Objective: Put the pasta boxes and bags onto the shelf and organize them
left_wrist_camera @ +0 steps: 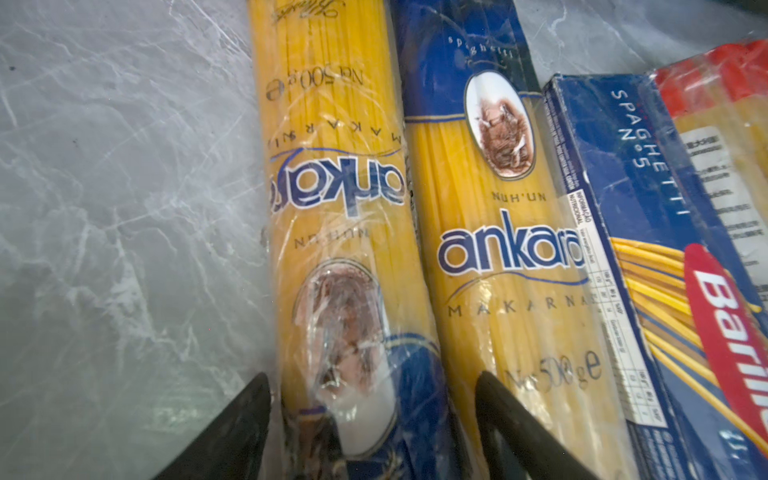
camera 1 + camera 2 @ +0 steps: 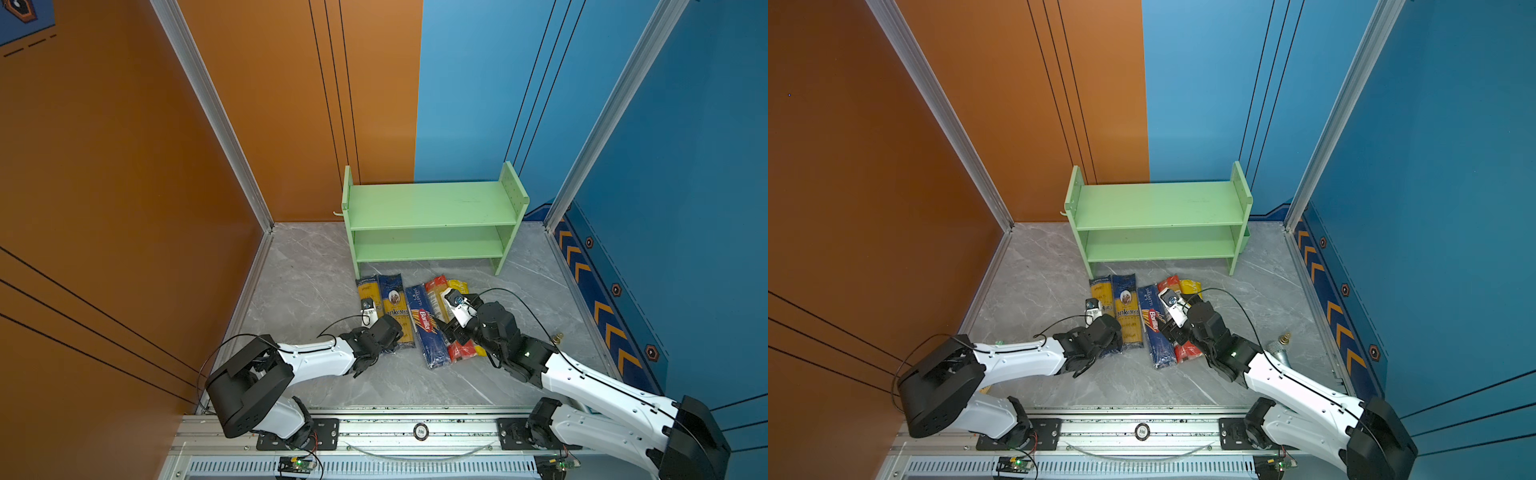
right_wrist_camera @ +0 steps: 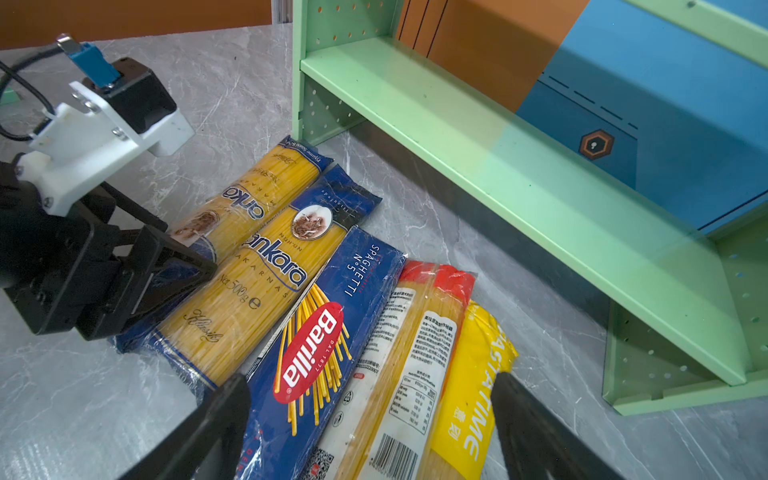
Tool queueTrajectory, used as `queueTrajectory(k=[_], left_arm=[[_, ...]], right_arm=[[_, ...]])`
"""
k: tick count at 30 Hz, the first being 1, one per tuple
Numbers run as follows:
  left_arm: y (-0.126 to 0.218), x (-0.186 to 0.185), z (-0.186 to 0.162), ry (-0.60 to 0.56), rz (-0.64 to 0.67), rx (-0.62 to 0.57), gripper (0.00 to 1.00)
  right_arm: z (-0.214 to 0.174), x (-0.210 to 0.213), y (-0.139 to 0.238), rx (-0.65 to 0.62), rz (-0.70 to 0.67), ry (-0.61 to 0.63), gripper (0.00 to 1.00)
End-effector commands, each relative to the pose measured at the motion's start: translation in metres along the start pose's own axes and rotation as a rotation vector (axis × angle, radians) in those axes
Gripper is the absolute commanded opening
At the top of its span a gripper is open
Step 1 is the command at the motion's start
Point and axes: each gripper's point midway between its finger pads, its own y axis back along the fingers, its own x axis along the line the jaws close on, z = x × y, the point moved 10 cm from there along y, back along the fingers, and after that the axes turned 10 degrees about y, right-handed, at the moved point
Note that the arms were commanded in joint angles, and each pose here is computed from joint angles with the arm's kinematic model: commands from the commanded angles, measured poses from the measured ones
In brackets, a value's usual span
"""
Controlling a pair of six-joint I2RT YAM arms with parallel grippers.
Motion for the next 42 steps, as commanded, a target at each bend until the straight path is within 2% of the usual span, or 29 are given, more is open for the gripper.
queueTrajectory(k=[1,5,8,15,17,24,29,33,42], left_arm=[[-0.003,0.003,-0.008,0.008,0.018,0.031,0.79],[-0.005,0.009,-0.013,-0.019,0.076,0.055,0.79],[-0.006,0.013,-0.015,-0.036,0.108,0.064,0.85],[-0.01,0.019,-0.019,-0.043,0.149,0.09,0.85],[-0.008,0.022,-0.019,-0.048,0.16,0.092,0.9],[0.006,0.041,-0.013,-0.066,0.226,0.068,0.91],[0.008,0.046,-0.012,-0.072,0.241,0.077,0.89],[0.006,0.046,-0.015,-0.07,0.236,0.089,0.83],[-0.002,0.038,-0.018,-0.086,0.207,0.123,0.84]], right_arm=[[-0.004,-0.003,0.001,-0.003,-0.022,-0.025,0.88],[-0.006,-0.002,0.0,-0.006,-0.023,-0.034,0.88],[-0.007,-0.002,0.0,-0.01,-0.023,-0.04,0.88],[-0.009,-0.002,0.001,-0.021,-0.024,-0.051,0.88],[-0.01,-0.001,0.001,-0.02,-0.024,-0.052,0.88],[-0.011,-0.001,0.003,-0.031,-0.024,-0.061,0.88],[-0.011,-0.001,0.004,-0.042,-0.023,-0.068,0.88],[-0.011,-0.001,0.005,-0.043,-0.022,-0.07,0.88],[-0.011,-0.001,0.004,-0.041,-0.021,-0.07,0.88]])
